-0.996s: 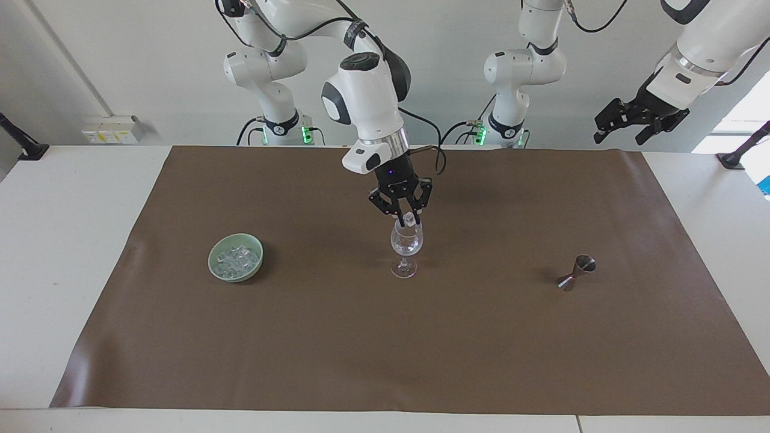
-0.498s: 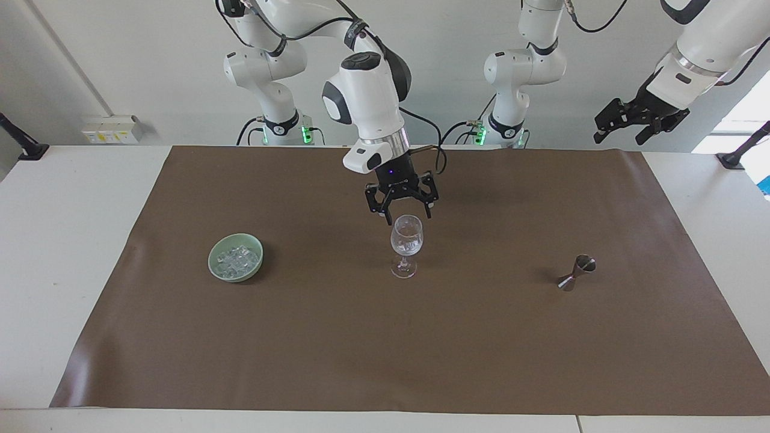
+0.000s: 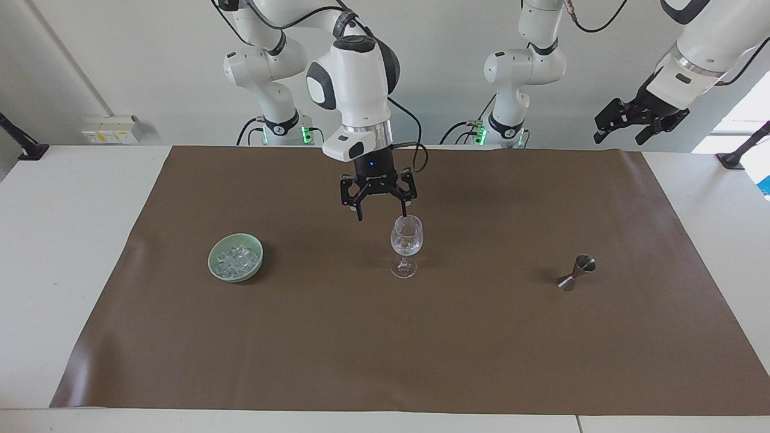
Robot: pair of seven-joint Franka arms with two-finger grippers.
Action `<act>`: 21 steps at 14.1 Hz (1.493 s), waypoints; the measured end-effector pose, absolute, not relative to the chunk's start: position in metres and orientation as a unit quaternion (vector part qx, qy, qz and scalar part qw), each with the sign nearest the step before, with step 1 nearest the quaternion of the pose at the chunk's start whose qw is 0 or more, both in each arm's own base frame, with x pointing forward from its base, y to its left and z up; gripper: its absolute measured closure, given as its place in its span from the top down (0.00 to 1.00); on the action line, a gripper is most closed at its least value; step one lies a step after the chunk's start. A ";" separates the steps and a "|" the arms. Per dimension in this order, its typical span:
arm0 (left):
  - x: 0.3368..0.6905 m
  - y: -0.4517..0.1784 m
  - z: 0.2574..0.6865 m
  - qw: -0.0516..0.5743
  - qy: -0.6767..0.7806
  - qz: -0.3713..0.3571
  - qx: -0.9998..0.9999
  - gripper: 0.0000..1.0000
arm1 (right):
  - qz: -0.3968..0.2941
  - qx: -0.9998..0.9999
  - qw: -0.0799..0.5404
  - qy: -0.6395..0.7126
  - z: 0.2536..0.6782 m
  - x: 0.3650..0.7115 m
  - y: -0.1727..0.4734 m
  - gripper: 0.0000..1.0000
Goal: Pour wine and add ice with both arms
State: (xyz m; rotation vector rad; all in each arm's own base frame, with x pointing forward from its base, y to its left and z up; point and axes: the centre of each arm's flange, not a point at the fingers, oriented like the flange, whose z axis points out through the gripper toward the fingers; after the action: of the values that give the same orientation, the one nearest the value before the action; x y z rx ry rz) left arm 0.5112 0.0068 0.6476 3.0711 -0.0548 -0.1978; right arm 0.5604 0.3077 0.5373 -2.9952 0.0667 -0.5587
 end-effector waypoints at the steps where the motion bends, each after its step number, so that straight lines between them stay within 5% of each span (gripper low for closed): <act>1: 0.511 0.007 0.648 0.032 -0.018 -0.064 0.997 1.00 | -0.183 -0.982 0.040 0.031 0.548 0.562 0.293 1.00; 13: 0.511 0.007 0.648 0.032 -0.018 -0.064 0.997 1.00 | -0.111 -0.990 -0.038 0.076 0.614 0.548 0.158 1.00; 21: 0.511 0.007 0.648 0.032 -0.018 -0.064 0.997 1.00 | -0.052 -0.996 -0.020 0.069 0.633 0.540 0.066 1.00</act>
State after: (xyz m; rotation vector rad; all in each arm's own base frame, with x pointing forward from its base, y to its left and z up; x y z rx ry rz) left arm 0.5112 0.0068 0.6476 3.0711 -0.0548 -0.1979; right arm 0.5403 0.0662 0.6325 -3.1694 0.2180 -0.1642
